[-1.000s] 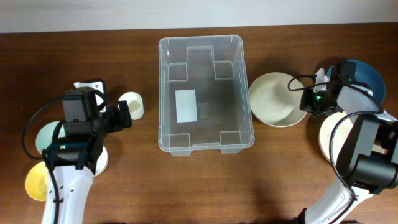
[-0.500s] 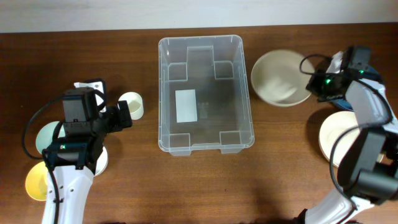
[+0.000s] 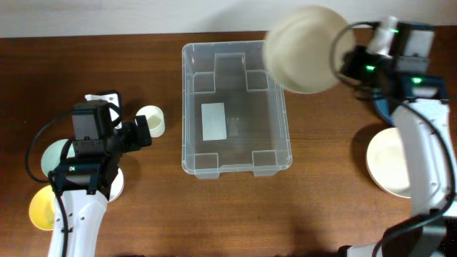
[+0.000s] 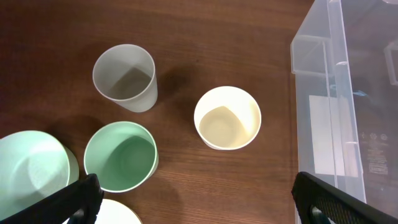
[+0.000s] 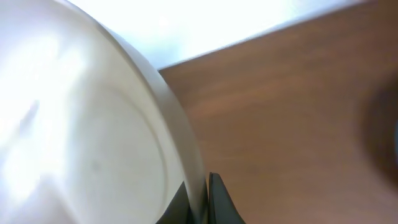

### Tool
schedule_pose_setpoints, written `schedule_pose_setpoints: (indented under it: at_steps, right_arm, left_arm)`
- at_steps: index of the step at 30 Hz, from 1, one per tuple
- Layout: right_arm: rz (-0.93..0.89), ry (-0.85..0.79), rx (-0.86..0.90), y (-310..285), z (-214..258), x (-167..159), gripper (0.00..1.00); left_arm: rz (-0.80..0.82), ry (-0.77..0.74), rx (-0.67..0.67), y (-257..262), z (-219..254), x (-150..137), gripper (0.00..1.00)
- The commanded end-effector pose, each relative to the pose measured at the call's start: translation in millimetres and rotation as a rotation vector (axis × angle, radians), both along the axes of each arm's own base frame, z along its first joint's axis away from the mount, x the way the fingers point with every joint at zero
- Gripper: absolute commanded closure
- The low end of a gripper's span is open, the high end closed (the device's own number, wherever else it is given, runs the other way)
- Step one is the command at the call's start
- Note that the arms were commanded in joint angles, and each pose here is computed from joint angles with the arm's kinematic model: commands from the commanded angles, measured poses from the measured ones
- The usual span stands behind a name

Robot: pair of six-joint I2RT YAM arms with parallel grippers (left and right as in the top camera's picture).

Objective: Pack container
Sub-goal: 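Lift the cream bowl and lower it into the bin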

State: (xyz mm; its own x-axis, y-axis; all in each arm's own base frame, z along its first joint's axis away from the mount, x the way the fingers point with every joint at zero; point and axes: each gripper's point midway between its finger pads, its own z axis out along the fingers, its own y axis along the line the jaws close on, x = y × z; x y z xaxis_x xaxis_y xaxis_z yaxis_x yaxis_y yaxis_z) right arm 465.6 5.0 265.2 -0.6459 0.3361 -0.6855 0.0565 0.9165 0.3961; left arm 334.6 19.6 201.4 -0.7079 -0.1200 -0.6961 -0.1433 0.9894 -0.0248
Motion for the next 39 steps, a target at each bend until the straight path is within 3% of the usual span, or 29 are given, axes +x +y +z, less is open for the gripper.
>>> schedule_pose_setpoints:
  at_steps: [1, 11, 20, 27, 28, 30, 32, 35, 39]
  right_arm:
    - [0.097, -0.042, -0.016, 56.2, 13.2, 2.4, 0.96]
    - [0.225, 0.001, -0.224, 141.5, -55.9, 25.9, 0.96]
    - [0.23, 0.134, -0.284, 151.2, -144.4, 42.9, 0.96]
    - [0.244, 0.167, -0.294, 152.1, -162.8, 42.7, 0.96]
    - [0.255, 0.164, -0.302, 152.7, -162.4, 42.5, 0.93]
    - [0.279, 0.156, -0.316, 155.8, -160.9, 41.5, 0.66]
    - [0.311, 0.145, -0.33, 161.1, -156.6, 39.1, 0.51]
    - [0.353, 0.126, -0.355, 170.5, -139.4, 36.4, 0.44]
    - [0.373, 0.076, -0.392, 169.2, -82.6, 36.2, 0.37]
  left_arm:
    - [0.012, -0.021, 0.001, 1.0, 7.9, 3.9, 0.01]
    - [0.141, -0.084, -0.023, 36.6, 58.7, 3.4, 0.01]
    - [0.181, -0.099, -0.019, 50.8, 68.9, 3.9, 0.0]
    - [0.182, -0.07, -0.022, 51.6, 59.3, 8.5, 0.01]
    - [0.182, -0.065, -0.022, 51.7, 57.5, 9.6, 0.01]
    - [0.182, -0.058, -0.023, 52.1, 54.7, 11.1, 0.01]
    - [0.182, -0.05, -0.023, 52.2, 52.2, 12.2, 0.01]
    - [0.182, -0.051, -0.023, 52.4, 51.6, 13.7, 0.01]
    - [0.182, -0.07, -0.022, 52.9, 55.1, 16.8, 0.01]
